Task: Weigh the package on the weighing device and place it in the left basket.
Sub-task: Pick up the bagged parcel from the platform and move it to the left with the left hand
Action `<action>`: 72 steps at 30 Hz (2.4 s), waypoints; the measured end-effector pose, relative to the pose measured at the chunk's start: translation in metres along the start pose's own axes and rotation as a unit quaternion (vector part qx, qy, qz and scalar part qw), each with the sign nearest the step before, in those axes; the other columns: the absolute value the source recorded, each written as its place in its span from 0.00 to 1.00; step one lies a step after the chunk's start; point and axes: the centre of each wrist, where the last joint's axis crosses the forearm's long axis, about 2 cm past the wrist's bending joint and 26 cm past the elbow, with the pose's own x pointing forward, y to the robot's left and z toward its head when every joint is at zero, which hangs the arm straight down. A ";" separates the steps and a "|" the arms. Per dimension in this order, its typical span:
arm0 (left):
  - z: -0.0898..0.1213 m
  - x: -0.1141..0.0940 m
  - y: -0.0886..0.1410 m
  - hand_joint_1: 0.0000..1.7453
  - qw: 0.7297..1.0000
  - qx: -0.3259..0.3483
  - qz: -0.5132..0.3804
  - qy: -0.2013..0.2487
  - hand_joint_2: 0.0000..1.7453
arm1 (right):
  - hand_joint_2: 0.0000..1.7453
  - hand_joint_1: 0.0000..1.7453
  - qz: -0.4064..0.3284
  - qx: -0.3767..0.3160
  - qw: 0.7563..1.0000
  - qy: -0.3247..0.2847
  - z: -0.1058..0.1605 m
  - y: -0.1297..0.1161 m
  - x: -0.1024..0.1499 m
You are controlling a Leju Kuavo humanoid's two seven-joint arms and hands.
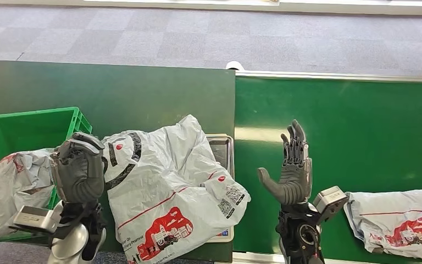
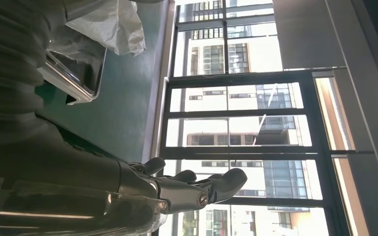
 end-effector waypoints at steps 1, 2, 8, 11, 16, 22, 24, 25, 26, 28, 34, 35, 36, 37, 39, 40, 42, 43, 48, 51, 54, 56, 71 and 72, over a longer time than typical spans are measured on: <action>-0.001 0.002 0.001 1.00 1.000 0.002 -0.003 -0.004 1.00 | 1.00 0.00 0.000 0.000 1.000 0.000 0.000 0.000 0.000; -0.001 0.003 0.003 1.00 1.000 0.003 -0.005 -0.007 1.00 | 1.00 0.00 -0.001 0.001 1.000 0.000 0.000 0.001 0.000; 0.000 0.007 0.007 0.00 0.999 -0.032 -0.019 -0.018 1.00 | 1.00 0.00 -0.004 0.003 1.000 0.001 0.000 0.002 -0.001; 0.007 0.004 0.003 0.00 0.986 -0.151 -0.061 -0.028 1.00 | 1.00 0.00 -0.007 0.008 1.000 0.001 0.000 0.002 -0.001; 0.027 -0.004 -0.011 0.00 0.945 -0.301 -0.126 -0.018 1.00 | 1.00 0.00 -0.010 0.016 1.000 0.003 0.000 0.002 -0.001; 0.049 -0.014 -0.024 0.00 0.905 -0.405 -0.130 0.029 1.00 | 1.00 0.00 -0.011 0.020 1.000 0.005 0.000 0.002 -0.001; 0.054 -0.016 -0.026 0.00 0.898 -0.420 -0.130 0.036 1.00 | 1.00 0.00 -0.011 0.020 1.000 0.005 0.000 0.002 -0.002; 0.056 -0.017 -0.027 0.00 0.895 -0.424 -0.129 0.039 1.00 | 1.00 0.00 -0.011 0.020 1.000 0.005 0.000 0.002 -0.002; 0.057 -0.018 -0.027 0.00 0.894 -0.428 -0.128 0.040 1.00 | 1.00 0.00 -0.011 0.020 1.000 0.006 0.000 0.002 -0.002; 0.060 -0.019 -0.028 0.00 0.891 -0.433 -0.127 0.044 1.00 | 1.00 0.00 -0.012 0.020 1.000 0.006 0.000 0.002 -0.002; 0.065 -0.022 -0.028 0.00 0.884 -0.447 -0.126 0.052 1.00 | 1.00 0.00 -0.012 0.020 1.000 0.006 0.001 0.001 -0.002; 0.065 -0.022 -0.029 0.00 0.879 -0.455 -0.129 0.057 1.00 | 1.00 0.00 -0.011 0.020 1.000 0.006 0.001 0.001 -0.002; 0.066 -0.023 -0.029 0.00 0.874 -0.464 -0.133 0.063 1.00 | 1.00 0.00 -0.011 0.021 1.000 0.006 0.001 0.001 -0.002; 0.067 -0.024 -0.030 0.00 0.866 -0.475 -0.138 0.070 1.00 | 1.00 0.00 -0.011 0.021 1.000 0.006 0.001 0.001 -0.002; 0.070 -0.028 -0.031 0.00 0.853 -0.494 -0.147 0.083 1.00 | 1.00 0.00 -0.010 0.021 1.000 0.007 0.001 0.001 -0.002; 0.071 -0.030 -0.032 0.00 0.847 -0.502 -0.150 0.089 1.00 | 1.00 0.00 -0.009 0.021 1.000 0.007 0.001 0.001 -0.002; 0.074 -0.035 -0.032 0.00 0.839 -0.513 -0.154 0.097 1.00 | 1.00 0.00 -0.008 0.021 1.000 0.007 0.001 0.001 -0.002; 0.075 -0.036 -0.032 0.00 0.836 -0.517 -0.155 0.101 1.00 | 1.00 0.00 -0.008 0.021 1.000 0.008 0.001 0.000 -0.002; 0.077 -0.043 -0.032 0.11 0.823 -0.533 -0.160 0.110 1.00 | 1.00 0.00 -0.005 0.020 1.000 0.008 0.002 -0.001 -0.002; 0.077 -0.046 -0.032 0.72 0.818 -0.540 -0.161 0.115 1.00 | 1.00 0.00 -0.004 0.019 1.000 0.008 0.002 -0.001 -0.002; 0.076 -0.048 -0.032 0.96 0.814 -0.546 -0.161 0.118 1.00 | 1.00 0.00 -0.003 0.018 1.000 0.008 0.002 -0.002 -0.002; 0.076 -0.049 -0.032 0.99 0.812 -0.548 -0.162 0.118 1.00 | 1.00 0.00 -0.003 0.017 1.000 0.008 0.002 -0.002 -0.002; 0.066 -0.047 -0.030 1.00 0.862 -0.476 -0.162 0.058 1.00 | 1.00 0.00 -0.002 0.008 1.000 0.012 0.006 -0.002 -0.002; 0.064 -0.047 -0.030 1.00 0.866 -0.470 -0.163 0.055 1.00 | 1.00 0.00 -0.002 0.008 1.000 0.013 0.007 -0.002 -0.002</action>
